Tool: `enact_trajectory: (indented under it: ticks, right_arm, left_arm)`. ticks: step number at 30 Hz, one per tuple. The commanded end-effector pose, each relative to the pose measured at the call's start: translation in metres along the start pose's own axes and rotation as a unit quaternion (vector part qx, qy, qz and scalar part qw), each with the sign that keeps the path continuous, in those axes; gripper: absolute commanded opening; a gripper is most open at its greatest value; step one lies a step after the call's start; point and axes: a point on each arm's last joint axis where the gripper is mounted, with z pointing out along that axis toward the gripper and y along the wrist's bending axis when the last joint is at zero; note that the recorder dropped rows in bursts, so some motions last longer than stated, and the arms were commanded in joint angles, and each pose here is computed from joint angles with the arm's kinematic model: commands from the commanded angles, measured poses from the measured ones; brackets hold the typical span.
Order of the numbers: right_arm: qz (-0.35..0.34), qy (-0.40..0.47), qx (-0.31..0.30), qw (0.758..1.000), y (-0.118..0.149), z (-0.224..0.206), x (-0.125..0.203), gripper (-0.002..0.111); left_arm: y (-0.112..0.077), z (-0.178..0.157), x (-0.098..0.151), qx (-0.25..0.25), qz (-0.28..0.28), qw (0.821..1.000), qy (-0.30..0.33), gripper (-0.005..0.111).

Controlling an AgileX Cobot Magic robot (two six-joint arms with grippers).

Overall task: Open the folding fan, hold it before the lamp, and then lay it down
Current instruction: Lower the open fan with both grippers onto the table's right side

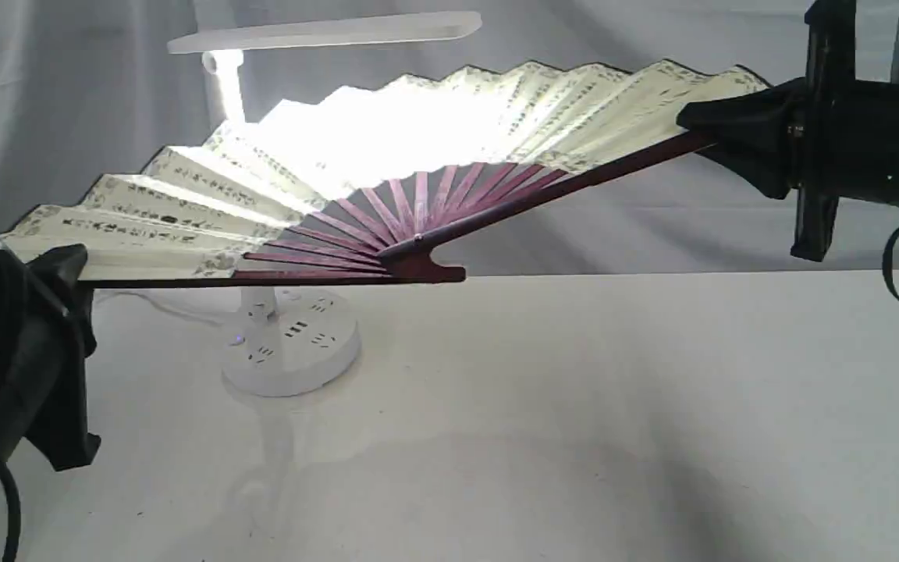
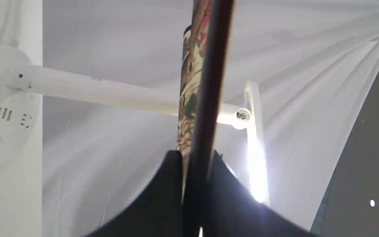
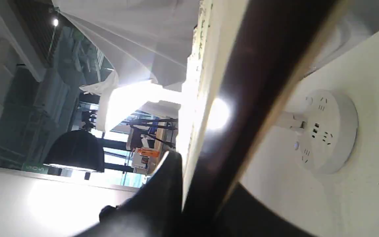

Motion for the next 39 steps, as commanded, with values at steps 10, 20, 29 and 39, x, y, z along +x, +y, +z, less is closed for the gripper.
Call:
enact_trajectory:
  ticks: [10, 20, 29, 39]
  right_arm:
    - [0.001, 0.026, 0.062, 0.998, -0.039, 0.005, -0.003, 0.0]
    - [0.046, 0.004, 0.104, 0.993, -0.082, -0.024, 0.005, 0.0]
    - [0.068, -0.024, 0.147, 0.986, -0.114, -0.053, 0.014, 0.0]
    - [0.094, -0.053, 0.165, 0.98, -0.135, -0.088, 0.016, 0.0]
  left_arm:
    - [0.004, 0.002, -0.001, -0.038, -0.001, 0.999, 0.0, 0.0]
    - [0.031, 0.011, 0.008, -0.089, 0.041, 0.995, 0.025, 0.0]
    - [0.066, 0.02, 0.026, -0.116, 0.034, 0.989, 0.084, 0.0]
    - [0.107, 0.025, 0.064, -0.112, -0.004, 0.988, 0.103, 0.0]
